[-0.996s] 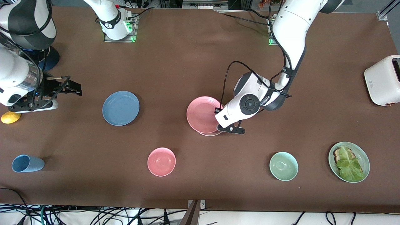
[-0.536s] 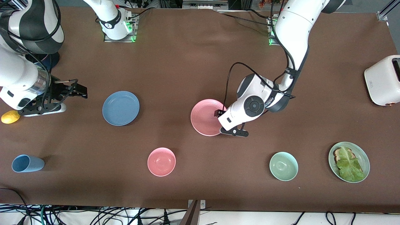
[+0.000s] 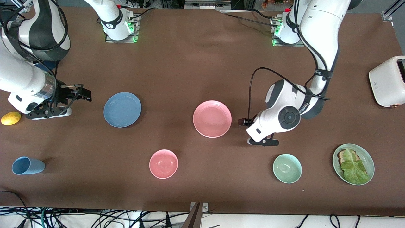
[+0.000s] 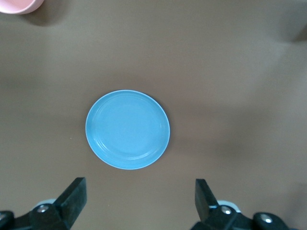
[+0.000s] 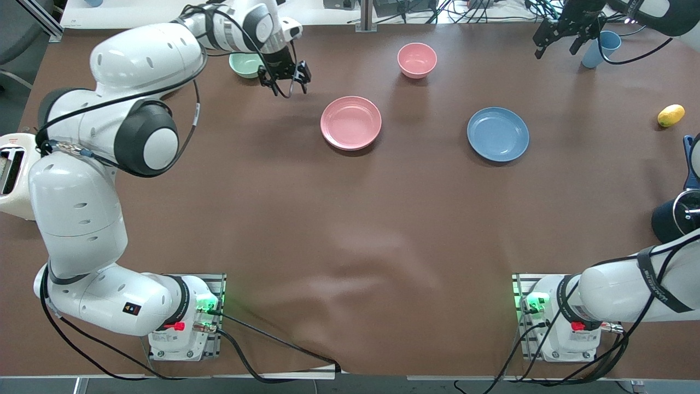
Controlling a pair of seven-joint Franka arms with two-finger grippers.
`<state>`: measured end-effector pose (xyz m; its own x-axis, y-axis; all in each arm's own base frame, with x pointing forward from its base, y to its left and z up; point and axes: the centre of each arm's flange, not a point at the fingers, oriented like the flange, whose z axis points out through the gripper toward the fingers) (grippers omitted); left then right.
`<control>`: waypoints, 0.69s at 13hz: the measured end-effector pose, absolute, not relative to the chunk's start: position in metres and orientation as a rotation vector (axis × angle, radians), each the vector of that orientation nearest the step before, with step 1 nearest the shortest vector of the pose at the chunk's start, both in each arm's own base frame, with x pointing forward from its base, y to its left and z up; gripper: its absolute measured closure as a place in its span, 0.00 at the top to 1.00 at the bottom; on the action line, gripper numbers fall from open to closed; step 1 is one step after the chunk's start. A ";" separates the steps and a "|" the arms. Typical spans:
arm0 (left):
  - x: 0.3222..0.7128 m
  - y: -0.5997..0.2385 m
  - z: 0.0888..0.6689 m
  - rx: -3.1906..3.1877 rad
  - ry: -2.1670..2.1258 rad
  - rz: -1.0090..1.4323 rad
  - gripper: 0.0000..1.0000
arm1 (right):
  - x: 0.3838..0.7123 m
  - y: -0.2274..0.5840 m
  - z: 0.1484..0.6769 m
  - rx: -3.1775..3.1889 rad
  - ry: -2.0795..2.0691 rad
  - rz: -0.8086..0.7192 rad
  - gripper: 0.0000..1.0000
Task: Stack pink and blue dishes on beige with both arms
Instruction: 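Withdraw the left gripper while the right gripper reaches the blue plate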
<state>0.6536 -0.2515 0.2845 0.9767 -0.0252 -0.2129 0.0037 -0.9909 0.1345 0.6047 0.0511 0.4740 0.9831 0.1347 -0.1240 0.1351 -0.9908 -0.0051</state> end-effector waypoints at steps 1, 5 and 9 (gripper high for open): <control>0.658 -0.235 0.290 3.006 0.000 -0.325 1.00 | 0.604 0.051 0.469 3.125 0.212 -0.189 1.00; 0.666 -0.181 0.307 3.026 0.032 -0.367 1.00 | 0.594 0.050 0.415 3.127 0.212 -0.163 1.00; 0.668 -0.148 0.332 3.016 0.006 -0.379 1.00 | 0.572 0.028 0.354 3.126 0.161 -0.168 1.00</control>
<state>0.6679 -0.1481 0.3319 0.9689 -0.0085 -0.2473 0.0169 -0.9948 0.1005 0.5720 0.0276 0.3536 0.9889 0.1023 -0.1075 0.1030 -0.9947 0.0011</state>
